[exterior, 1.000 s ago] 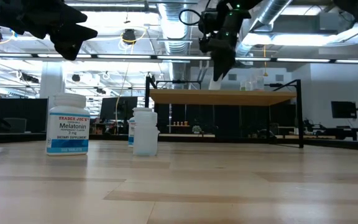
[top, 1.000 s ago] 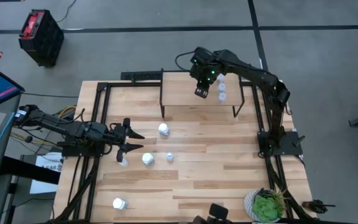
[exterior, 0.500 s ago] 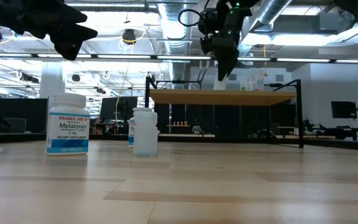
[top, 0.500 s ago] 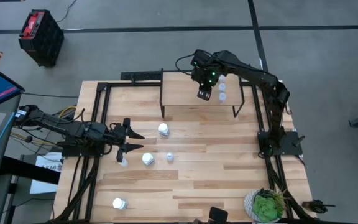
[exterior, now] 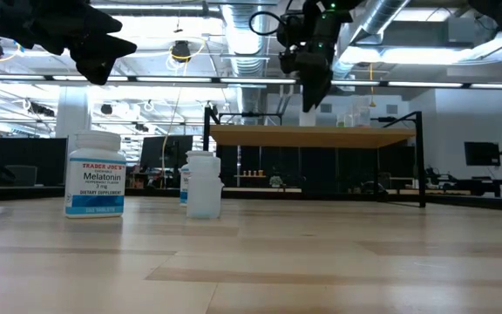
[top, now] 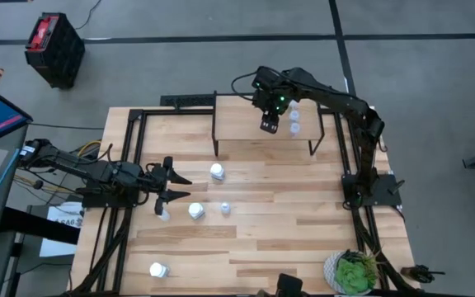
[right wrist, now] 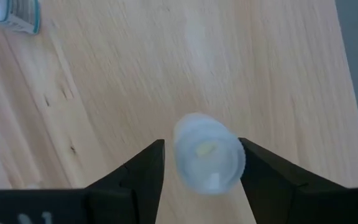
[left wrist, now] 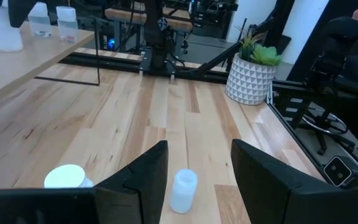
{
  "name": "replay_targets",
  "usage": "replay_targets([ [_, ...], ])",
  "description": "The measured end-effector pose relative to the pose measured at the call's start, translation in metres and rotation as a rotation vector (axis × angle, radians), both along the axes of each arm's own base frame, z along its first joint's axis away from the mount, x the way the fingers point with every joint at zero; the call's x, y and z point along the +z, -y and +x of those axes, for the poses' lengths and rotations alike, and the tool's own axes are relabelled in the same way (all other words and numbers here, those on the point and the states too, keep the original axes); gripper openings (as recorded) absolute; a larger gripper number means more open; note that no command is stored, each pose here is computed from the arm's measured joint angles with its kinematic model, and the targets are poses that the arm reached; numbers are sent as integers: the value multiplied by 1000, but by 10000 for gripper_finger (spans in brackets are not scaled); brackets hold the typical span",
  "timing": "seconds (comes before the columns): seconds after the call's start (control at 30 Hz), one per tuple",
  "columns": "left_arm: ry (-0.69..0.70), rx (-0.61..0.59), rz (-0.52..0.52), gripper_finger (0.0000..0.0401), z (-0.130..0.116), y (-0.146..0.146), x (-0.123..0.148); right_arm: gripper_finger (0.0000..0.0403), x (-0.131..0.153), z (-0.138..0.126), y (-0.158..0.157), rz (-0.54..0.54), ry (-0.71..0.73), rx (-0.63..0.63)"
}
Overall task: Pick and place medicine bottles onto shelf by color
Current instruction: Put the bottom translucent medicine bottle onto the middle of the shelf
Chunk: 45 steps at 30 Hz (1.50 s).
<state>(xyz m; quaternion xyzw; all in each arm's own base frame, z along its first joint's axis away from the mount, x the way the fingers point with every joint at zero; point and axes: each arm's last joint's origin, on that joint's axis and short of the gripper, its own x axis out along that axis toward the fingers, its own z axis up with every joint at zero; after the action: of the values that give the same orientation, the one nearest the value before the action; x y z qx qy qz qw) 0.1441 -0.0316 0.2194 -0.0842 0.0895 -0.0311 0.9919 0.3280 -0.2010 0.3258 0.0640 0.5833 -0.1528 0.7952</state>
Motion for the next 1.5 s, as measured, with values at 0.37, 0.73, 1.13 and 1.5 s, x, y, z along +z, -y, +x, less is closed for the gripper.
replay_targets([
  [0.37, 0, 0, 0, 165, 0, 0, 0, 217, 17, 2, 1, -84, 41, 74],
  [0.73, 0, 0, 0, 165, 0, 0, 0, 214, 83, -4, -23, -120, 178, 3],
  [1.13, 1, 3, 1, 165, 0, 0, 0, 204, 104, -16, -105, 13, 131, 129],
  [1.5, 7, 39, 5, 165, 0, -1, 1, 193, 101, -71, -204, 77, 125, 233],
])
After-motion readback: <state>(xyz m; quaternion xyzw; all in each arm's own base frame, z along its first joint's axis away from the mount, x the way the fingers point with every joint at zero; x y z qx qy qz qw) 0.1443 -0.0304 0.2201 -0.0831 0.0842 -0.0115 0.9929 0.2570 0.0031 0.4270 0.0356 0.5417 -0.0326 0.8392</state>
